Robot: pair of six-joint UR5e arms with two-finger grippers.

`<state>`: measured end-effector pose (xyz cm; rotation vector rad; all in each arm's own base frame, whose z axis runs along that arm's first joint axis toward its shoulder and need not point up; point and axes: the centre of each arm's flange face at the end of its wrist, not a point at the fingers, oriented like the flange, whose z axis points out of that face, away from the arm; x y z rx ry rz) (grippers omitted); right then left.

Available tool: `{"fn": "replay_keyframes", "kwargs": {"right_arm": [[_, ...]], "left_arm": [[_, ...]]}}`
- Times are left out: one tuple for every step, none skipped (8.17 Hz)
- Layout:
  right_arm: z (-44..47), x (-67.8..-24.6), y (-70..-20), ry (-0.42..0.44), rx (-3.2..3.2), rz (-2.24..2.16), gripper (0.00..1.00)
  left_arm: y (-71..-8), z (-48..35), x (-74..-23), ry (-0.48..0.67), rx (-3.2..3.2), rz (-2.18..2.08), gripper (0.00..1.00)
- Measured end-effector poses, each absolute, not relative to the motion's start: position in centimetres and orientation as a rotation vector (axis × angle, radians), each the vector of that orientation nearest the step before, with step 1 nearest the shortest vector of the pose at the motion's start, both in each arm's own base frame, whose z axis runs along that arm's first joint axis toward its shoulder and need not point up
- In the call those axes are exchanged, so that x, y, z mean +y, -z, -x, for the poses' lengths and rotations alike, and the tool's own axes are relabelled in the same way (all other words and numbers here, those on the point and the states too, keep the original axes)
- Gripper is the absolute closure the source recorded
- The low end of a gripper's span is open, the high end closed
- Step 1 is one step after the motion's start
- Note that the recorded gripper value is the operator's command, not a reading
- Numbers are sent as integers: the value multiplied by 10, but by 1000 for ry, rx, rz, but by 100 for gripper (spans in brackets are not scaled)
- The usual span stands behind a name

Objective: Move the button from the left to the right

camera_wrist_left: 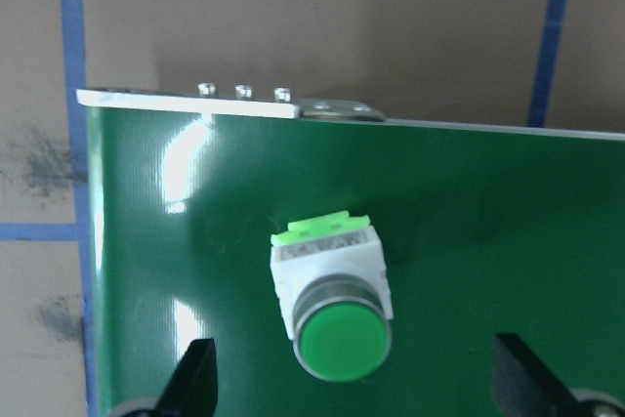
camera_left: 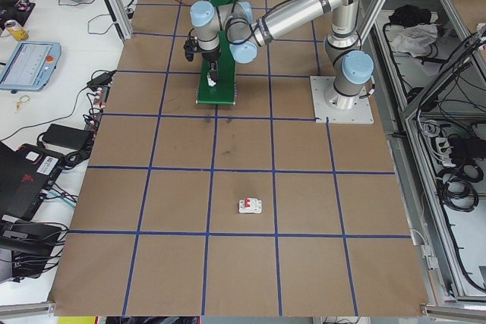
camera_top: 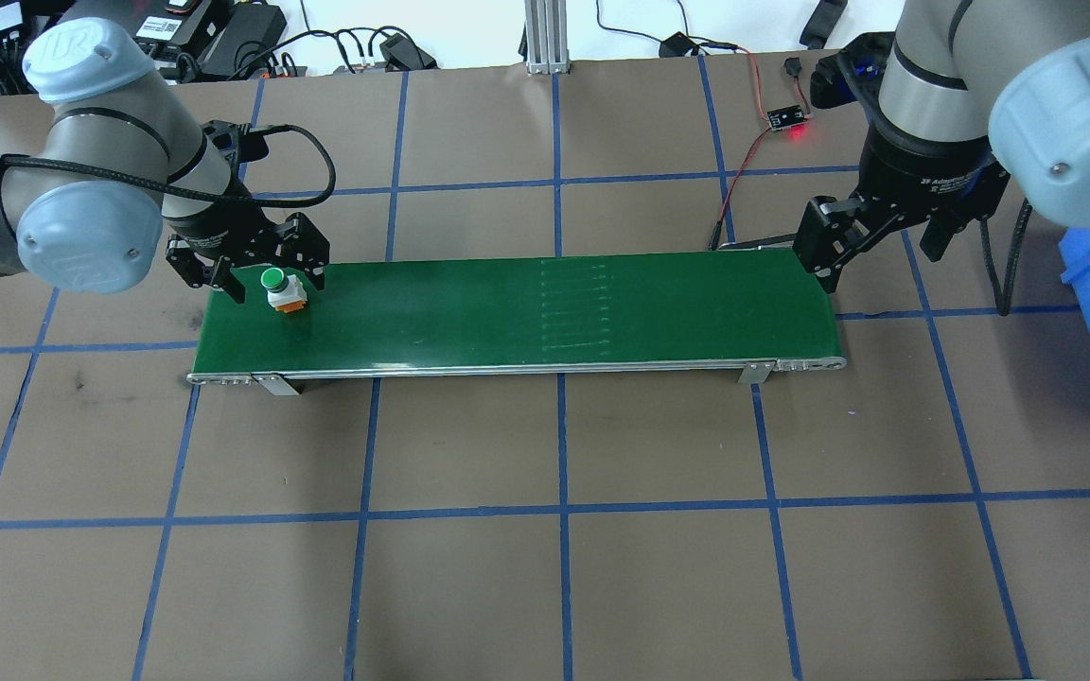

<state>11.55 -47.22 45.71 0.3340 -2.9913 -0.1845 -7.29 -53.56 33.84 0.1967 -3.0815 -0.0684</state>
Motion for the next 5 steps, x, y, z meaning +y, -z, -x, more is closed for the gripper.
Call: {"fn": "replay_keyframes", "kwargs": {"right_arm": [[-115, -475, -454, 186, -2990, -333, 0], [-115, -480, -451, 191, -2990, -332, 0], [-115, -485, -447, 196, -2992, -330, 0], [-115, -492, -444, 178, -2997, -326, 0], [-116, -498, -445, 147, -3002, -325, 0]], "left_arm": [[-363, 86, -522, 36, -3086, -213, 0], [-378, 93, -509, 46, -3091, -217, 0], [-391, 95, -498, 58, -3109, -216, 0], [-402, 95, -490, 52, -3126, -214, 0], [-407, 95, -487, 53, -3133, -213, 0]]}}
